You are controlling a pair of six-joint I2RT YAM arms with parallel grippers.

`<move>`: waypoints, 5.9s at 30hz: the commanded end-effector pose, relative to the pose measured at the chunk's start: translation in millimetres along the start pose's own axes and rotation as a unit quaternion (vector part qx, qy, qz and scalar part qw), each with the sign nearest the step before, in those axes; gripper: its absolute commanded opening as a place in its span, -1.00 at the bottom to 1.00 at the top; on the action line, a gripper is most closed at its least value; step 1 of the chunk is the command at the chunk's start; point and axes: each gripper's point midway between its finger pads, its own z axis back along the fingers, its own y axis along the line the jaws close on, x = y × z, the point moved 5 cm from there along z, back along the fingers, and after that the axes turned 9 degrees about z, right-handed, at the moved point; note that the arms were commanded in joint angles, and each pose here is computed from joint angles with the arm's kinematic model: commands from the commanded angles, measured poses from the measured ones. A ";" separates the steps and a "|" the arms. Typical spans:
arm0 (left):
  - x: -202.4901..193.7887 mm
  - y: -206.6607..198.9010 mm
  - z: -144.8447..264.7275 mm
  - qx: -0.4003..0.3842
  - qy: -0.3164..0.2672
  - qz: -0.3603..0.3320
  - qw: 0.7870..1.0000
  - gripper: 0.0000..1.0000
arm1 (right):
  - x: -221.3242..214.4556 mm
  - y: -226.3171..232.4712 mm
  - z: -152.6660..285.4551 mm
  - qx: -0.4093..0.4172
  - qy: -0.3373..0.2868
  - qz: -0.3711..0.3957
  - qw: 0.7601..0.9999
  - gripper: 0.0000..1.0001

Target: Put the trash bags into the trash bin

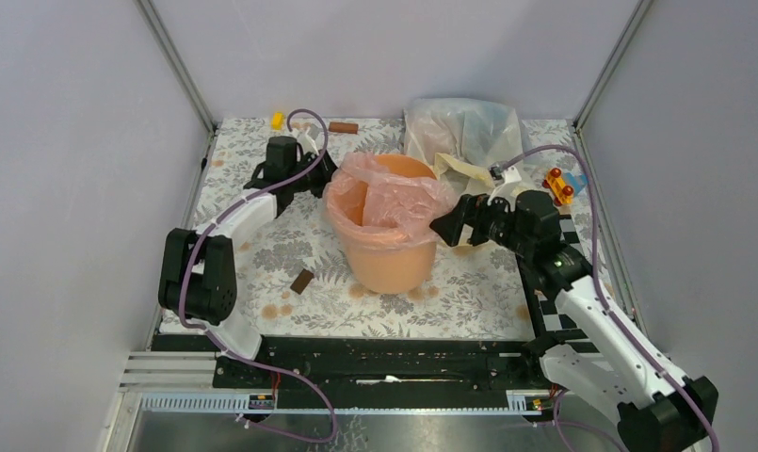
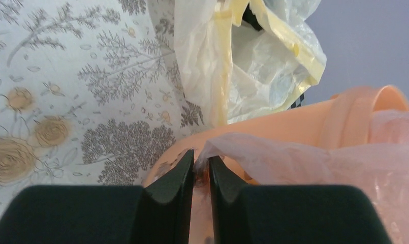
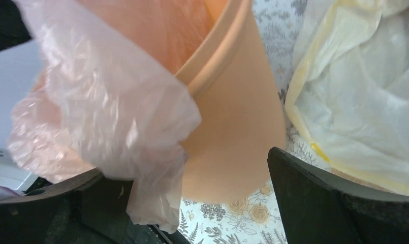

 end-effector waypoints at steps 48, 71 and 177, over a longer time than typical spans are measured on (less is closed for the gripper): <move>-15.3 -30.1 18.0 -0.009 -0.006 0.022 1.000 -0.51 | 132.8 75.5 -28.6 0.155 0.023 0.268 0.951 0.42; -3.4 -13.6 14.3 0.072 -0.010 -0.077 0.994 -0.47 | 121.1 56.0 -54.8 0.032 0.016 0.200 0.979 -1.00; -77.3 5.5 34.5 0.044 -0.077 -0.051 0.995 -1.00 | 27.6 -53.0 24.2 -0.253 0.033 -0.071 0.964 0.63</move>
